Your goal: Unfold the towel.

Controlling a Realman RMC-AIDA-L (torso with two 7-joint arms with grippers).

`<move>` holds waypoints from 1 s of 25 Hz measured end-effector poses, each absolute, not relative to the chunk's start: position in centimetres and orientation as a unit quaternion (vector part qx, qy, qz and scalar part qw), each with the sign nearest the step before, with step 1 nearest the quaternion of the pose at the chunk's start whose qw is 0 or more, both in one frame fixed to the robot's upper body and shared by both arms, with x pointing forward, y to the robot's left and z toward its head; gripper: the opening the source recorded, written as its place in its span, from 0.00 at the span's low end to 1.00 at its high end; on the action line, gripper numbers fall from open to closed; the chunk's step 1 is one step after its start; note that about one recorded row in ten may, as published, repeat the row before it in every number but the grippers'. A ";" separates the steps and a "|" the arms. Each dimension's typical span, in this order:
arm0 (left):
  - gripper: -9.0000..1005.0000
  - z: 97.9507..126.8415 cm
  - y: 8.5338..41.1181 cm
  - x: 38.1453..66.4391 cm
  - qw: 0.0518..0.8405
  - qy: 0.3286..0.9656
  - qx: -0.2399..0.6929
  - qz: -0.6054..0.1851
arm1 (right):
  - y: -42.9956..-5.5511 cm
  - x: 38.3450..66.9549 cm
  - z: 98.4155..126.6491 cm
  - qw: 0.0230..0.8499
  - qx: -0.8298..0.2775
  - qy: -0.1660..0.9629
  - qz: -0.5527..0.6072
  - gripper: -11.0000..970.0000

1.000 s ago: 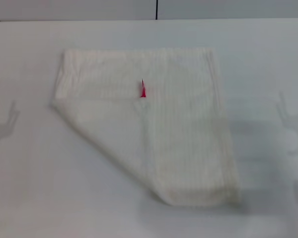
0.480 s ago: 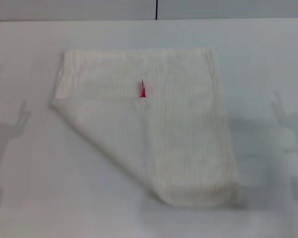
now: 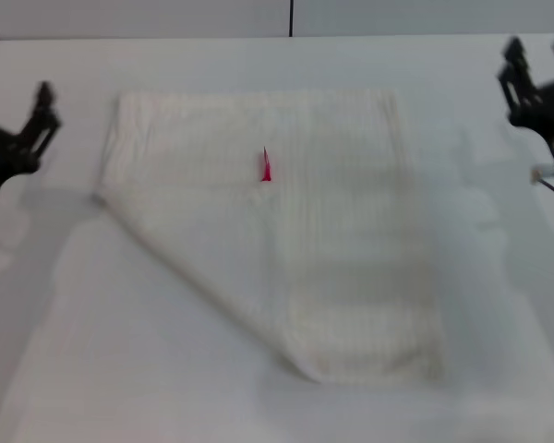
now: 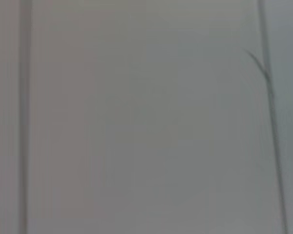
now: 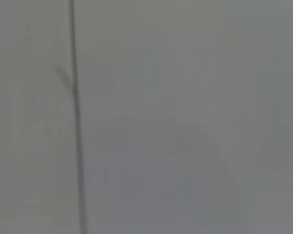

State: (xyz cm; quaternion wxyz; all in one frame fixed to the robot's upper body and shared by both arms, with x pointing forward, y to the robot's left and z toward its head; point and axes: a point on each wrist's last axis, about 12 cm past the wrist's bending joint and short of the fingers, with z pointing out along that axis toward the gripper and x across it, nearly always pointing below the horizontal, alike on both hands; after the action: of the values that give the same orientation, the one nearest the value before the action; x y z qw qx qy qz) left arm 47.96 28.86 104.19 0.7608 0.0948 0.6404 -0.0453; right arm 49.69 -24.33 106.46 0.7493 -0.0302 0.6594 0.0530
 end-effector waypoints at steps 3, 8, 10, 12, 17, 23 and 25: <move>0.81 107.5 27.3 50.1 0.721 0.673 0.149 -0.068 | -23.3 52.6 109.1 0.700 -0.057 0.707 0.081 0.60; 0.81 112.3 25.3 52.0 0.646 0.733 0.187 -0.104 | -23.2 57.7 113.2 0.582 -0.095 0.800 0.112 0.40; 0.81 113.6 24.3 52.4 0.608 0.759 0.208 -0.102 | -23.3 59.4 114.1 0.541 -0.105 0.827 0.112 0.33; 0.81 114.2 23.3 52.6 0.585 0.774 0.223 -0.096 | -23.3 60.8 114.6 0.493 -0.121 0.854 0.115 0.26; 0.81 115.0 19.6 53.1 0.496 0.816 0.291 -0.057 | -22.0 63.8 115.2 0.402 -0.145 0.894 0.132 0.12; 0.81 114.5 15.8 54.1 0.413 0.826 0.377 -0.066 | -19.3 65.8 114.8 0.349 -0.176 0.912 0.125 0.02; 0.81 114.3 15.0 54.4 0.410 0.817 0.398 -0.076 | -18.7 66.2 114.5 0.327 -0.184 0.919 0.124 0.01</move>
State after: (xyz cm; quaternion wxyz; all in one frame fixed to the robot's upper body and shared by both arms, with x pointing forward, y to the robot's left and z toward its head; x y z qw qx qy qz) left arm 54.40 14.95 114.29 0.4103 0.3981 0.8169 -0.0759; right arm 66.22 -18.67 114.49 0.3265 -0.1842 0.9187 0.1242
